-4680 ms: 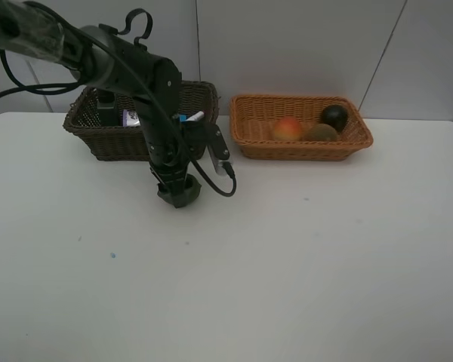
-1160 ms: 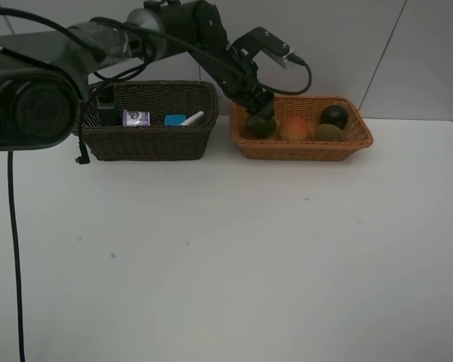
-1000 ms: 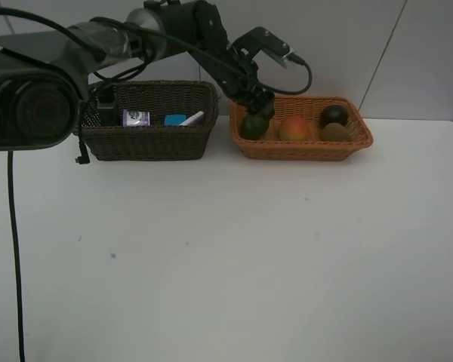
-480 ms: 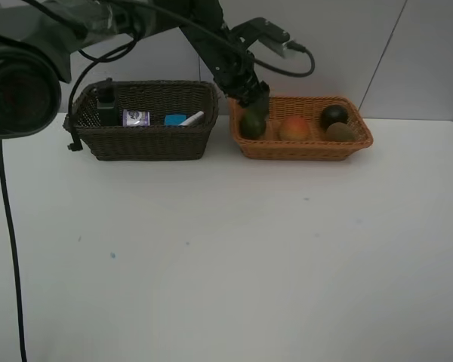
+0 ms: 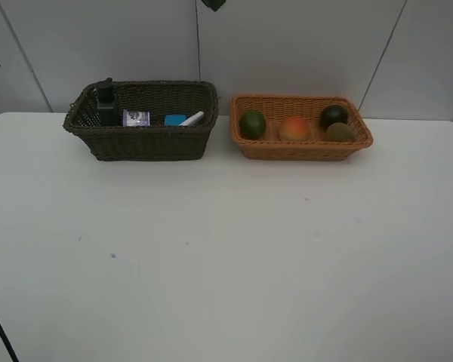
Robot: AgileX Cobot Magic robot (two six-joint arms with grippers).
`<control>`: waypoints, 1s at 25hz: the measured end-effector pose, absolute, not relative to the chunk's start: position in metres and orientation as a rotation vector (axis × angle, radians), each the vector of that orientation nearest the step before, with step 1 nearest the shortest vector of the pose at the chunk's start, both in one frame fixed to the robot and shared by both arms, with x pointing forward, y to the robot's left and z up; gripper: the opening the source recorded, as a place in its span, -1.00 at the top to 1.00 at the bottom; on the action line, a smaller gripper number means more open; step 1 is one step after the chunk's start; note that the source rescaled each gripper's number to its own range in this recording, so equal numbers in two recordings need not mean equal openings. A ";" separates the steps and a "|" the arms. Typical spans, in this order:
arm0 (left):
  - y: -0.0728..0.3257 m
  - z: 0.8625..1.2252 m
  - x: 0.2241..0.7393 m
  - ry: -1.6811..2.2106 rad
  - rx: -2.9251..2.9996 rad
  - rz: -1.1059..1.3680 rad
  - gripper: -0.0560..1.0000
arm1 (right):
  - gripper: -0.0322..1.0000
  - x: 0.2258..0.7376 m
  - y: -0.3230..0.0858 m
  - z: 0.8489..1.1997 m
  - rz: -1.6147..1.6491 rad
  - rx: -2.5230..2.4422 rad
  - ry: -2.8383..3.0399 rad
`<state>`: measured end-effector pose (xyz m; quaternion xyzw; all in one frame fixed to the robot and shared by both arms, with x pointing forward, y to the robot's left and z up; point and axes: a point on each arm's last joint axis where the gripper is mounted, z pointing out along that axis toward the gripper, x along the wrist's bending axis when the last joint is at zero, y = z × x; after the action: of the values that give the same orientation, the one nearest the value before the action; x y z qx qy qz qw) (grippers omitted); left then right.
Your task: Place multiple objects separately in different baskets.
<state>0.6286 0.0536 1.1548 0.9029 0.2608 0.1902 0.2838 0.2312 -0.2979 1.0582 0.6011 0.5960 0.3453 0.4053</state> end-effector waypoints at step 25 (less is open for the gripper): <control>0.283 1.214 0.303 1.071 2.002 0.863 0.89 | -1.00 0.231 -0.298 1.058 0.871 1.517 1.504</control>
<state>0.3029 0.2830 1.2144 0.7725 0.4133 0.3329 0.3488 0.2312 -0.2979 1.0582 0.6011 0.5960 0.3453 0.4053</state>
